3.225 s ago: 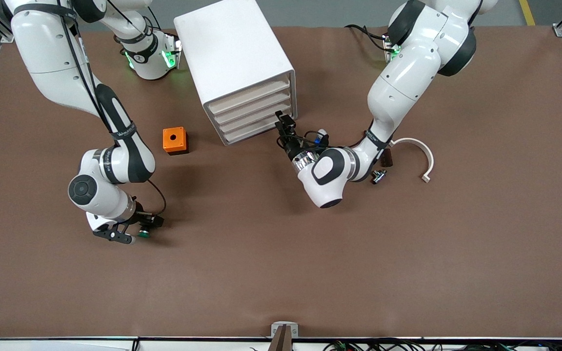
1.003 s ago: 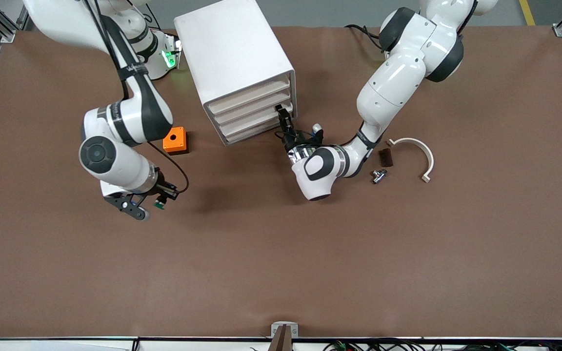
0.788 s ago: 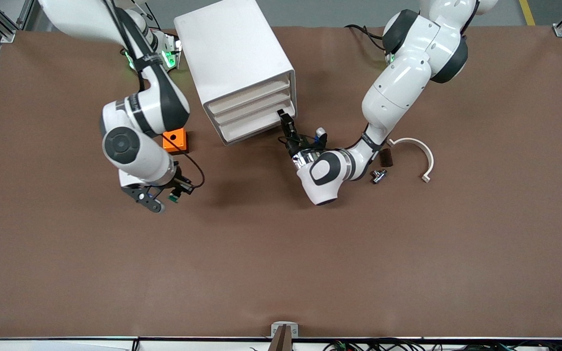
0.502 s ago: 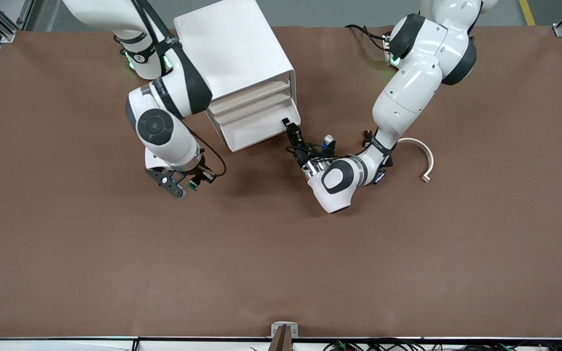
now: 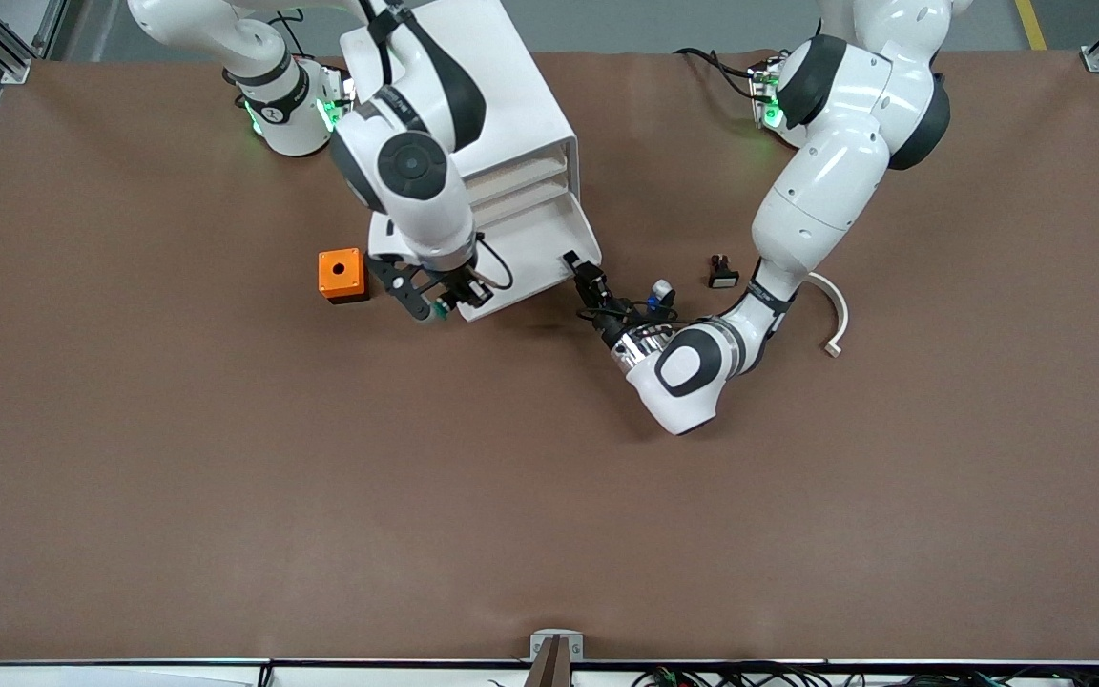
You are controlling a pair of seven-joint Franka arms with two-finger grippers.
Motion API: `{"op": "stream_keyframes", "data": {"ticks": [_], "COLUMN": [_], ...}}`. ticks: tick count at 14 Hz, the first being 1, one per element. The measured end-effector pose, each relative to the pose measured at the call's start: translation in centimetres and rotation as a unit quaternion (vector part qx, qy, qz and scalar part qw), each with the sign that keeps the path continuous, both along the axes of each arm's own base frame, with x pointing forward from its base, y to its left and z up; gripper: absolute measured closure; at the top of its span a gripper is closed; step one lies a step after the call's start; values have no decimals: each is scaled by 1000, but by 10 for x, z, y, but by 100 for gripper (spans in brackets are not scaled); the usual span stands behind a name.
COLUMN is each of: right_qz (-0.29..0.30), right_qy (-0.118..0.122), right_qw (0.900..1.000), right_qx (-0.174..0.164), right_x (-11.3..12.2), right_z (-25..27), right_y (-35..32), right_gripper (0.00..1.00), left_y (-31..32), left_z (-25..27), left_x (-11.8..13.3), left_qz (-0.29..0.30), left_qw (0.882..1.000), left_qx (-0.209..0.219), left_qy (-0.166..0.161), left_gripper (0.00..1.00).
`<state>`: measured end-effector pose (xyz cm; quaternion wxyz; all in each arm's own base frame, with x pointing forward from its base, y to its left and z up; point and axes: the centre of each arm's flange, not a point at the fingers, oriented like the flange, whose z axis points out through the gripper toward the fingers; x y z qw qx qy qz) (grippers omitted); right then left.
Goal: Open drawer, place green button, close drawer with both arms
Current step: 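Carry the green button toward the open drawer with the right gripper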
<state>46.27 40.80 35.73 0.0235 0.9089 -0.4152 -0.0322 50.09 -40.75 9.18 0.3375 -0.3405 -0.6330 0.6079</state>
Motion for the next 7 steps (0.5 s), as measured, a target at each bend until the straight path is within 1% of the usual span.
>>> {"op": "stream_keyframes", "data": {"ticks": [2, 5, 6, 7], "right_qz": [-20, -53, -64, -74], "right_qy": [-1, -15, -19, -23], "right_qw": [1000, 998, 998, 997], "right_qx": [-3, 6, 10, 12], "right_x": [-17, -42, -50, -57], "right_z": [-4, -20, -26, -29], "right_y": [16, 35, 41, 47], "right_gripper": [59, 59, 59, 59], "left_y": [4, 7, 7, 7], "left_z": [0, 1, 1, 1], "left_x": [4, 9, 9, 11], "left_qz": [5, 9, 10, 11], "left_qw": [1000, 1000, 1000, 1000], "left_qx": [1, 2, 2, 2], "left_qy": [-2, -5, -7, -9], "left_gripper": [83, 81, 75, 64]}}
